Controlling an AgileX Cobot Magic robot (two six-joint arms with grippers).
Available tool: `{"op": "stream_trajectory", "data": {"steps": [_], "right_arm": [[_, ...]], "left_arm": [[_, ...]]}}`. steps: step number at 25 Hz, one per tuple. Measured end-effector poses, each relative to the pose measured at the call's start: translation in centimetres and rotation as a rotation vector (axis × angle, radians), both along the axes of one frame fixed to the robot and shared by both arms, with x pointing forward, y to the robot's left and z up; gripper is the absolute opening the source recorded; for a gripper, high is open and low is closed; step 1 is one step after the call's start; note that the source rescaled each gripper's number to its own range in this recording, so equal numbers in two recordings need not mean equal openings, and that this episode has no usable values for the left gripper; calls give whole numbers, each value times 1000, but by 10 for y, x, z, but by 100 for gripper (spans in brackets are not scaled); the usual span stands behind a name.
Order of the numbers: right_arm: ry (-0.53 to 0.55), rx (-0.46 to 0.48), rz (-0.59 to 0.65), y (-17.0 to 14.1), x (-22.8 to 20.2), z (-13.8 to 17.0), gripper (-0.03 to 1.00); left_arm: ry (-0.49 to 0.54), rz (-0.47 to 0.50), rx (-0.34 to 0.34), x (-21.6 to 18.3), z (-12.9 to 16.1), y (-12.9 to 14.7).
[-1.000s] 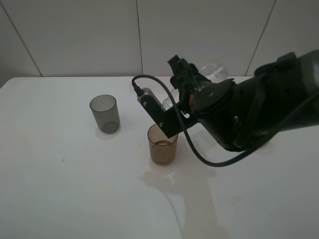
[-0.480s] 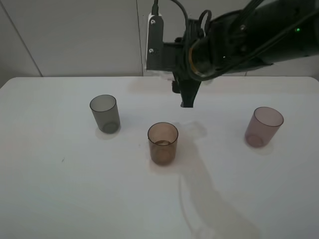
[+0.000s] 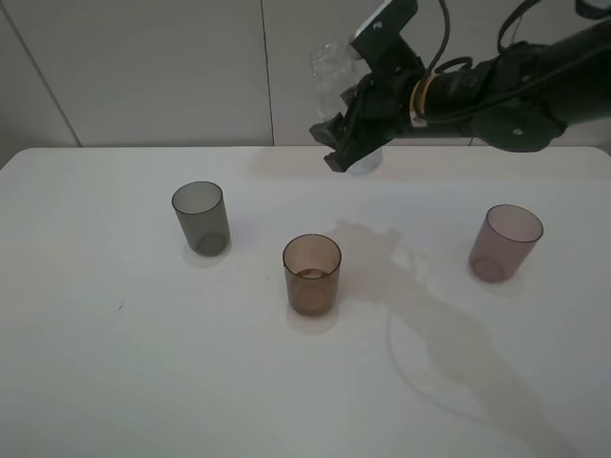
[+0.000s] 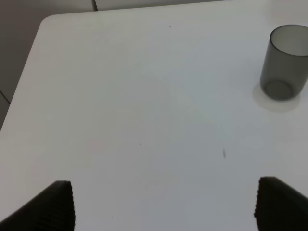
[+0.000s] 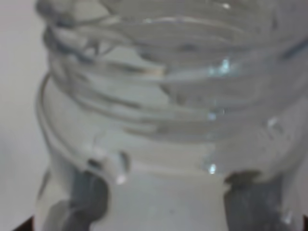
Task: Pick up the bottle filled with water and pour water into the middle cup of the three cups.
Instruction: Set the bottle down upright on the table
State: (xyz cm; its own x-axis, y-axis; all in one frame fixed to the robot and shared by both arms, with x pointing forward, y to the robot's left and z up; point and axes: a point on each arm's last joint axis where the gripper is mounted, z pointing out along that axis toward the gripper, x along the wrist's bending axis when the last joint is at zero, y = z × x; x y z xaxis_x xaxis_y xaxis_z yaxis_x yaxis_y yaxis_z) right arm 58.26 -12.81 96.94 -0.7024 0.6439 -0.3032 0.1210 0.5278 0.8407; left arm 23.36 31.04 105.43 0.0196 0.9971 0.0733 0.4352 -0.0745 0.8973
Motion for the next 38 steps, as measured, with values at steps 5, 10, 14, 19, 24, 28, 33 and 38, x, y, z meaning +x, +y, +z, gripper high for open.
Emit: {"op": "stream_trajectory", "data": {"steps": [5, 10, 14, 19, 24, 28, 33, 38], "right_arm": [[88, 99, -43, -1, 10, -41, 0], [109, 159, -27, 1, 14, -64, 0], [122, 199, -33, 2, 16, -76, 0], [120, 177, -6, 3, 16, -95, 0], [81, 165, 30, 4, 16, -99, 0], [90, 187, 31, 5, 16, -111, 0], [99, 197, 20, 4, 16, -117, 0], [95, 205, 9, 2, 18, -116, 0]], "left_arm": [[0, 0, 0, 0, 0, 0], [0, 0, 0, 0, 0, 0], [0, 0, 0, 0, 0, 0], [0, 0, 0, 0, 0, 0], [0, 0, 0, 0, 0, 0], [0, 0, 0, 0, 0, 0], [0, 0, 0, 0, 0, 0], [0, 0, 0, 0, 0, 0]]}}
